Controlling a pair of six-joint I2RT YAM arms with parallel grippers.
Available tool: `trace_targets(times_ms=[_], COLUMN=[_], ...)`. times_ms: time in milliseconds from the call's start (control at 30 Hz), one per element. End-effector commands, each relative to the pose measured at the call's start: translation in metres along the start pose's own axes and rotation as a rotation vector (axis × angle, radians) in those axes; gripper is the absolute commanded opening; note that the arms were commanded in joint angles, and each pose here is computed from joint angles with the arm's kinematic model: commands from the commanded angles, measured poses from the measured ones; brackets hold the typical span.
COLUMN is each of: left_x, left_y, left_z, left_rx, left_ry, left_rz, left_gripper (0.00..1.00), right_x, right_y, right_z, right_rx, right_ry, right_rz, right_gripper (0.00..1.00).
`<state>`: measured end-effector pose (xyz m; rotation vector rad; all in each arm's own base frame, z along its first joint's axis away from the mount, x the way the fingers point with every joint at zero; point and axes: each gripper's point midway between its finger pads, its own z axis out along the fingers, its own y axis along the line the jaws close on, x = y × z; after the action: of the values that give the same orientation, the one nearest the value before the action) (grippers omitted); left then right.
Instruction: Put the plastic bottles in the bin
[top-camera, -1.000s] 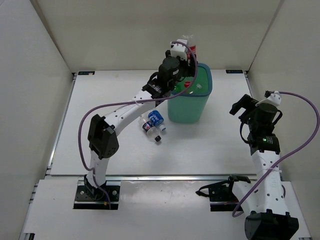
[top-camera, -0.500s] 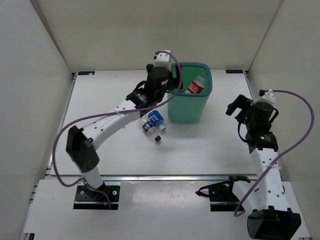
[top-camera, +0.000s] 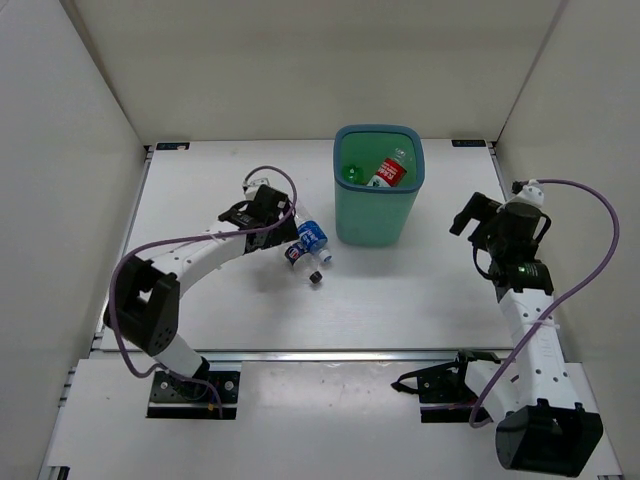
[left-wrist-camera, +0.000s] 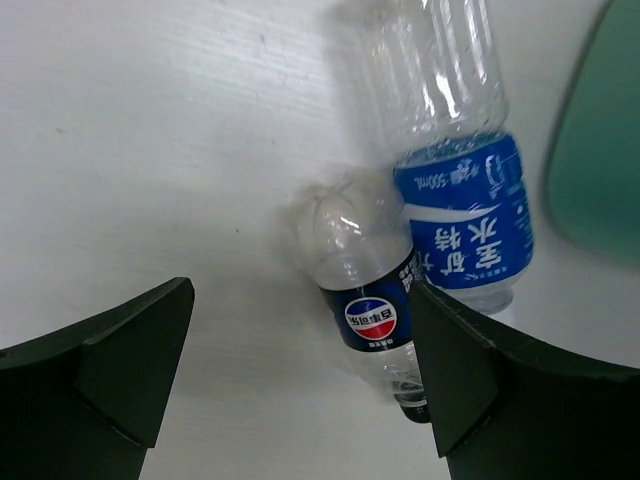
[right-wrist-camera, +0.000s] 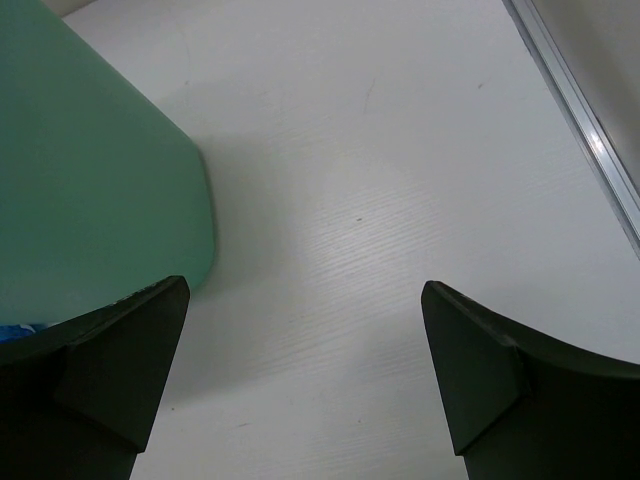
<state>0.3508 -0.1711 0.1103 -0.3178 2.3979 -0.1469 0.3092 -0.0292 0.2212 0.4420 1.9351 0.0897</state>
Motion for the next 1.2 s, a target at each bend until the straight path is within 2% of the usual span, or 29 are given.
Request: trace_targets(times_ms=[0, 200, 333, 433, 500, 667, 733, 867, 1033, 1167], left_x=[0.017, 0.048, 0.059, 0.058, 0.058, 0.054, 0.037, -0.021, -0.138, -0.201], left_y=[-0.019, -0.040, -0.039, -0.032, -0.030, -0.012, -0.009, -0.014, -0.057, -0.100], left_z=[0.005, 0.025, 0.035, 0.036, 0.030, 0.015, 0.002, -0.039, -0.123, -0.173], left_rx=[0.062, 0.110, 0.100, 0.086, 0.088, 0.083, 0.086, 0.120, 0.250, 0.360], left_ry=[0.073, 0.147, 0.185, 0.187, 0.170, 0.155, 0.116, -0.043, -0.354, -0.556], left_rz=[-0.039, -0.009, 0.007, 0.002, 0.000, -0.021, -0.019, -0.021, -0.041, -0.030], left_gripper=[0.98, 0.97, 0.94, 0.85, 0.75, 0.60, 0.55, 0.50, 0.47, 0.47], right_x=[0.000, 0.021, 0.025, 0.037, 0.040, 0.046, 0.046, 0.049, 0.050, 0.053], right_y=[-0.008, -0.015, -0.018, -0.021, -0.020, -0.021, -0.023, -0.019, -0.015, -0.016], right_z=[0.002, 0.004, 0.002, 0.000, 0.000, 0.001, 0.001, 0.003, 0.007, 0.008], right_rx=[0.042, 0.067, 0.060, 0.069, 0.063, 0.058, 0.062, 0.046, 0.020, 0.018], right_ry=[0.018, 0.076, 0.067, 0.093, 0.095, 0.103, 0.099, 0.093, 0.087, 0.088], right_rz=[-0.018, -0.018, 0.002, 0.003, 0.005, 0.007, 0.006, 0.027, 0.041, 0.046], right_gripper=[0.99, 0.99, 0.99, 0.99, 0.99, 0.99, 0.99, 0.99, 0.99, 0.99])
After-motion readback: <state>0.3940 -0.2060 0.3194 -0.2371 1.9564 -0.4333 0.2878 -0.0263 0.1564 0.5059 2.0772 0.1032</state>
